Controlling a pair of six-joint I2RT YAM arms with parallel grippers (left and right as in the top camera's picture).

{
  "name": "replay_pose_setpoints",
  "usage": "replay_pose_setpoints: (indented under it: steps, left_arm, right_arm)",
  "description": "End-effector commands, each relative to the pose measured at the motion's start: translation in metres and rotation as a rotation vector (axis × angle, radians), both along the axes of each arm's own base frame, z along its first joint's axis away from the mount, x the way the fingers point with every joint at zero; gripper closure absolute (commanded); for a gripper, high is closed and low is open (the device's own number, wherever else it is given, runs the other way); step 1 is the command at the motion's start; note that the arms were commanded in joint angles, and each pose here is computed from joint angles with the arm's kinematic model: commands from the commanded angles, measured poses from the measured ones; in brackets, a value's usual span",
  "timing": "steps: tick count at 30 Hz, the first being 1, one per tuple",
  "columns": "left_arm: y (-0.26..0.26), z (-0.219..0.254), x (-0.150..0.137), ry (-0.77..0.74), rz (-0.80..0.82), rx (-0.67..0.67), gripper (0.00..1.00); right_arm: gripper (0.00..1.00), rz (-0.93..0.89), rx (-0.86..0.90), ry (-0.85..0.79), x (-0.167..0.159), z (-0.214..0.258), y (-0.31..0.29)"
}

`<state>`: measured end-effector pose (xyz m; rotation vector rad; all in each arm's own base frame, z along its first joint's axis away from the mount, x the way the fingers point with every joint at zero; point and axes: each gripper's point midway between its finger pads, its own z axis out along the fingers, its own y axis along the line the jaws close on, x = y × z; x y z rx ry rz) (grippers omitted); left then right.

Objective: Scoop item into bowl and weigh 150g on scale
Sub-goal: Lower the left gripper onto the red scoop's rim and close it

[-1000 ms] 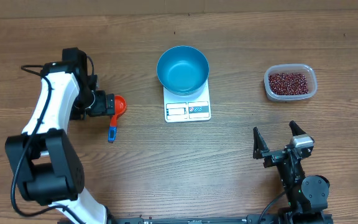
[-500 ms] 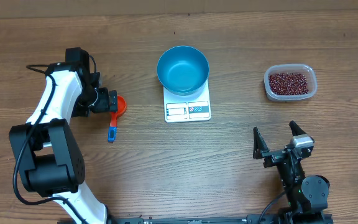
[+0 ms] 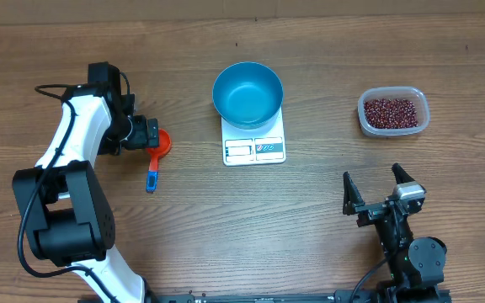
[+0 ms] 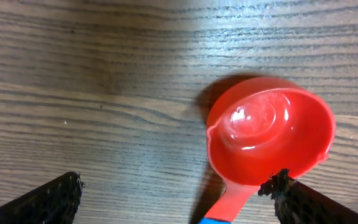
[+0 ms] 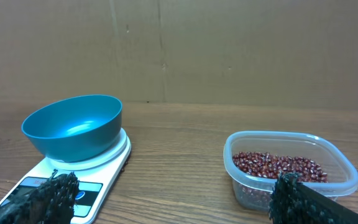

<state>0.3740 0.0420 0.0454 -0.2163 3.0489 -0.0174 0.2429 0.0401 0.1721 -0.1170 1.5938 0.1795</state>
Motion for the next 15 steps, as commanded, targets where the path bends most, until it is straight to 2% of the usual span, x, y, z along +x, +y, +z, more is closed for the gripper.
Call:
replay_pose_setpoints:
  steps: [1, 15]
  left_arm:
    - [0.0005, -0.0052, 0.004, 0.006, 0.014, -0.013, 0.0]
    - [0.0024, -0.0089, 0.008, -0.003, 0.015, -0.004, 0.0]
  right_arm:
    - [0.0, -0.004, 0.004, -0.003, 0.0002, -0.0018, -0.0003]
    - [0.0, -0.004, 0.003, -0.003, 0.0002, -0.0018, -0.0003]
